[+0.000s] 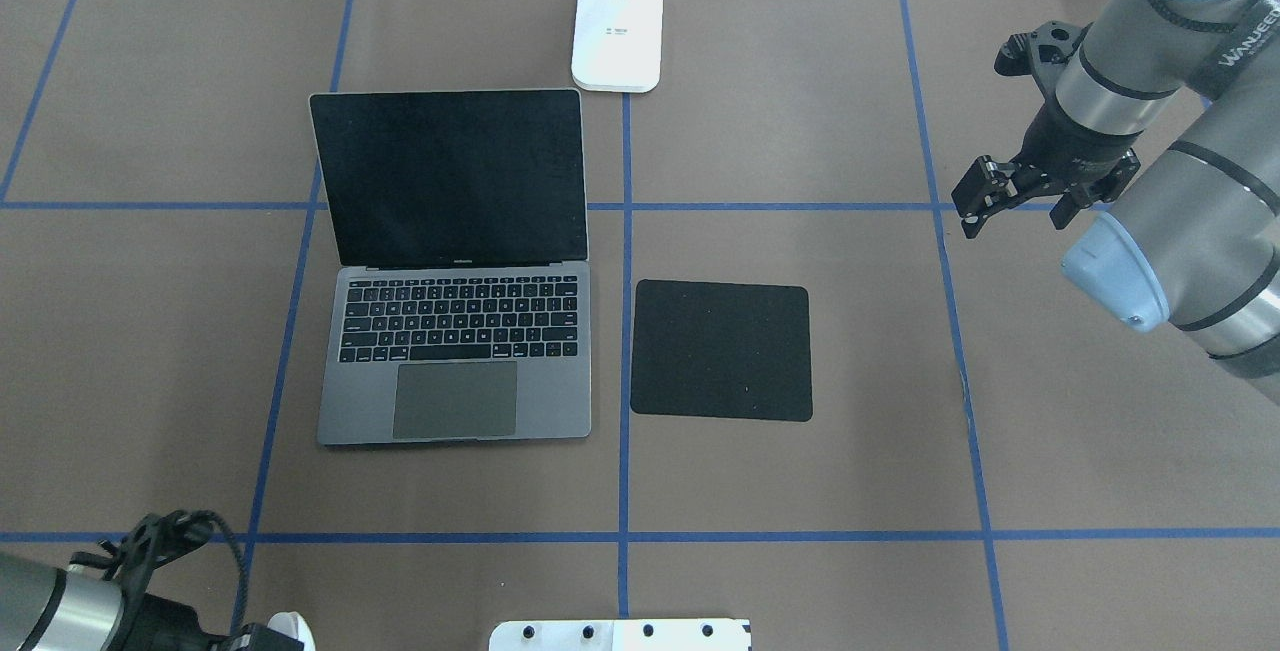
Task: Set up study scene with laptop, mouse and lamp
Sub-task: 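Carry the white mouse over the black mousepad with the left gripper, then lower the white mouse onto the mousepad with the left gripper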
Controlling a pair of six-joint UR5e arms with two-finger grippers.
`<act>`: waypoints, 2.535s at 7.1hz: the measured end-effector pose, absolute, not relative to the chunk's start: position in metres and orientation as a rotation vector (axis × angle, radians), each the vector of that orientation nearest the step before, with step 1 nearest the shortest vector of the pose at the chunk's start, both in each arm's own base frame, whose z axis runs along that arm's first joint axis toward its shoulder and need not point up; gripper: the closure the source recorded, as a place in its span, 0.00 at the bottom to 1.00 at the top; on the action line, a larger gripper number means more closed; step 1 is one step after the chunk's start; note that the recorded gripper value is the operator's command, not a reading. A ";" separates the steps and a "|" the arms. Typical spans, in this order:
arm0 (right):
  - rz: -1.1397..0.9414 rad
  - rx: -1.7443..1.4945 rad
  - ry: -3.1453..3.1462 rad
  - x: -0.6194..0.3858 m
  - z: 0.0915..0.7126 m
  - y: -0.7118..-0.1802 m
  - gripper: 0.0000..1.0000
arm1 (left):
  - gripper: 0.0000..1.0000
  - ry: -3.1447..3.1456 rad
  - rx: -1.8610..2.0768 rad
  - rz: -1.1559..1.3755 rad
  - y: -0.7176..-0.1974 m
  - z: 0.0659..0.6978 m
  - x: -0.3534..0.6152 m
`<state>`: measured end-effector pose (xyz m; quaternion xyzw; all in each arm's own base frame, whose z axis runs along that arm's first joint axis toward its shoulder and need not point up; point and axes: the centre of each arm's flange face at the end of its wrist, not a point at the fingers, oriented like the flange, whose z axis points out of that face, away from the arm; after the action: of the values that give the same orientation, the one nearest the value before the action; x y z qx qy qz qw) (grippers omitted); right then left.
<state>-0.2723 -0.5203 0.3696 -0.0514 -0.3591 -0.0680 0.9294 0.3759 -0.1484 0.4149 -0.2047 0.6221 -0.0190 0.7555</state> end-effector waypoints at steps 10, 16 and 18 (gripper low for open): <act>-0.150 -0.111 -0.731 -0.277 0.373 -0.521 0.00 | 0.60 1.268 -0.324 -0.232 -0.363 0.164 0.586; -0.149 -0.114 -0.728 -0.277 0.375 -0.521 0.00 | 0.68 1.013 -0.221 -0.113 -0.419 0.081 0.664; -0.149 -0.114 -0.728 -0.277 0.375 -0.521 0.00 | 0.69 0.961 -0.182 -0.082 -0.429 0.078 0.678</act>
<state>-0.2766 -0.5209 0.3749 -0.0556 -0.3555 -0.0727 0.9302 0.6775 -0.4290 0.0782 -0.0872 0.4613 -0.0394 0.8821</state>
